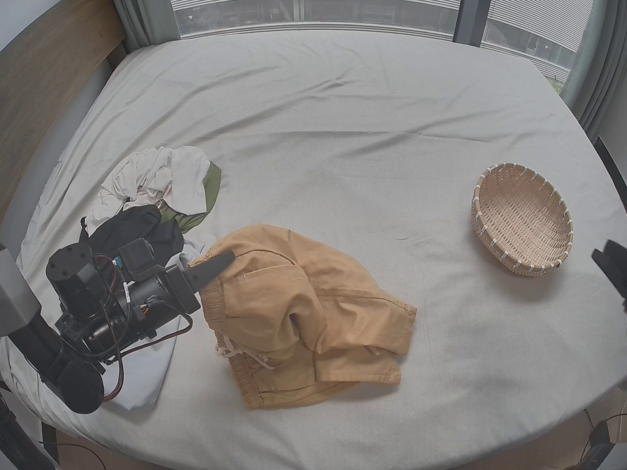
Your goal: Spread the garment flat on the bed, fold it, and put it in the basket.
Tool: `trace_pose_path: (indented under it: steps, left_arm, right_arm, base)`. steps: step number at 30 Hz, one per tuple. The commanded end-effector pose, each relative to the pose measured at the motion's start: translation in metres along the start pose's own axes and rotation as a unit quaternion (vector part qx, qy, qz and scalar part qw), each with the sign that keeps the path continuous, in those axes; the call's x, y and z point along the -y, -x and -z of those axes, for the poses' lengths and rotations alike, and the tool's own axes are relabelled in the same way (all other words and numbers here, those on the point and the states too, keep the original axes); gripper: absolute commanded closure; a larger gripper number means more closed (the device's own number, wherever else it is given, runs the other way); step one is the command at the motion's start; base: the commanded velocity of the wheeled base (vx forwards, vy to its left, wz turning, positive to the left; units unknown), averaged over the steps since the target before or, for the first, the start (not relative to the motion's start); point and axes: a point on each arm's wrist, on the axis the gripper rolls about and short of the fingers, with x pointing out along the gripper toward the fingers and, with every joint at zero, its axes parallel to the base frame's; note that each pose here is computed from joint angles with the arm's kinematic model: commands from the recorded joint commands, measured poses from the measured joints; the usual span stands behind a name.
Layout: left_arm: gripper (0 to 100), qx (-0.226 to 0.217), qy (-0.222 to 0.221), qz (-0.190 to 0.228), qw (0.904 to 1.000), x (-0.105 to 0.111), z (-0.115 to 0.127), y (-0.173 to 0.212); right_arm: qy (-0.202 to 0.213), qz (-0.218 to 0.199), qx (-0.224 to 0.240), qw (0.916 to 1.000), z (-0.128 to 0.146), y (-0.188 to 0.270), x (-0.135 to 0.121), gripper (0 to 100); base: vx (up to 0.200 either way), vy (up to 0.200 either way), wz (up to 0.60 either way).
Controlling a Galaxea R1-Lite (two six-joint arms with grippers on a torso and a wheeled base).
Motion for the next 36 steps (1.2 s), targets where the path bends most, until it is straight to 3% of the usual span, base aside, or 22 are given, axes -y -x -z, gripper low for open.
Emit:
trace_pose_path:
  steps: [1, 12, 24, 36]
  left_arm:
    - [100, -0.008, -0.003, 0.005, 1.0, 0.003, 0.005, -0.002]
    - [100, -0.014, -0.013, 0.004, 0.9998, 0.003, 0.008, -0.001]
    - [100, -0.023, -0.013, -0.003, 0.9996, 0.002, 0.012, 0.003]
    - [100, -0.024, -0.012, -0.008, 0.9996, 0.001, 0.013, 0.005]
  right_arm:
    - [-0.062, 0.018, -0.106, 0.9923, 0.028, -0.068, 0.037, 0]
    - [-0.06, 0.045, -0.139, 0.9875, 0.052, -0.112, 0.071, 0]
    - [-0.059, 0.049, -0.13, 0.9885, 0.068, -0.141, 0.096, 0]
    - [-0.075, 0.094, -0.173, 0.9775, 0.116, -0.16, 0.134, 0]
  base:
    - [0.0, 0.0, 0.0]
    - [0.0, 0.0, 0.0]
    - [0.0, 0.0, 0.0]
    - [0.0, 0.0, 0.0]
